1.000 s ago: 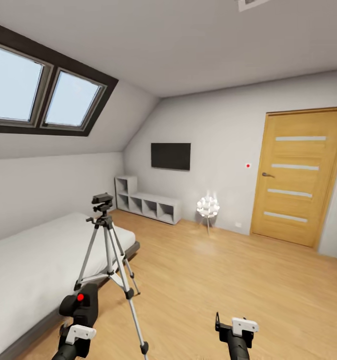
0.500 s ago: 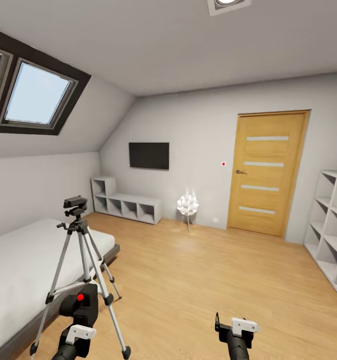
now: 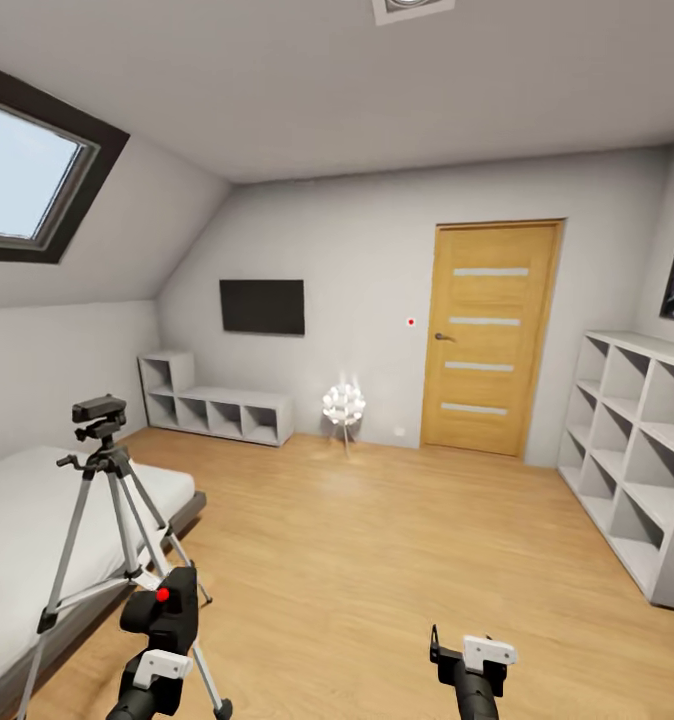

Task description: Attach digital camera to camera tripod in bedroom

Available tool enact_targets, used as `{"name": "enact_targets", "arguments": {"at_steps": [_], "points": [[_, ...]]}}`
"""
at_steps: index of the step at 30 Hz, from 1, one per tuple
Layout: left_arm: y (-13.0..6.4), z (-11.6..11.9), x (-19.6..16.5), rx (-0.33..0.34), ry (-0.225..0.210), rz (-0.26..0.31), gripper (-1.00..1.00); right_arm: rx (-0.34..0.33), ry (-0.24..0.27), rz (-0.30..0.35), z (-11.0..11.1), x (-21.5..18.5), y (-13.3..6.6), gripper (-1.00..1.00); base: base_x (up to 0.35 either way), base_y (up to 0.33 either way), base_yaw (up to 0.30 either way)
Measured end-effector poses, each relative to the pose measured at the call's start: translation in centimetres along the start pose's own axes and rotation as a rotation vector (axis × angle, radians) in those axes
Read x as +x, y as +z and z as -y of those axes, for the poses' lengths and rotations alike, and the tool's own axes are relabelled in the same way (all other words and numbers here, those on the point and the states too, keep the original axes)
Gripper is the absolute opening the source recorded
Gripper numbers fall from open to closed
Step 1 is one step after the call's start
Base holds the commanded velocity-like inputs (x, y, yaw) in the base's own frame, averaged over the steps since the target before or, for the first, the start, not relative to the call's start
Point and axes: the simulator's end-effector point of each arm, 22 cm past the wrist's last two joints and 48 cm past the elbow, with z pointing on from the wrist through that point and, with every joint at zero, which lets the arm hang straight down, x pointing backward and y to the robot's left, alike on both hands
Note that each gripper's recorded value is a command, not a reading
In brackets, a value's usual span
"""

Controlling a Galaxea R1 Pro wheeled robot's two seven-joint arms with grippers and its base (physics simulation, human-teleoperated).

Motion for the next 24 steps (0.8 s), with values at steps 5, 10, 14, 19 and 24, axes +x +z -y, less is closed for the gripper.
{"name": "enact_targets", "arguments": {"at_steps": [5,10,14,19,24], "points": [[0.1,0.4,0.2,0.004,-0.004,-0.005,-1.0,0.0,-0.001,-0.005,0.0,0.3,0.0,1.0,0.0,0.0,-0.238],[0.1,0.7,0.5,0.009,-0.006,-0.009,-1.0,0.0,-0.002,-0.01,0.0,0.5,0.0,1.0,0.0,0.0,-0.243],[0.2,1.2,0.6,0.014,-0.012,-0.012,-1.0,0.001,-0.003,-0.014,0.0,0.7,0.0,1.0,0.0,-0.053,-0.244],[0.3,1.4,0.9,0.016,-0.013,-0.017,-1.0,0.001,-0.004,-0.019,0.0,1.0,0.0,1.0,0.075,-0.157,-0.244],[0.3,1.4,1.1,0.016,-0.014,-0.022,-1.0,0.001,-0.005,-0.024,0.1,1.2,0.0,1.0,0.215,-0.214,-0.244]]}}
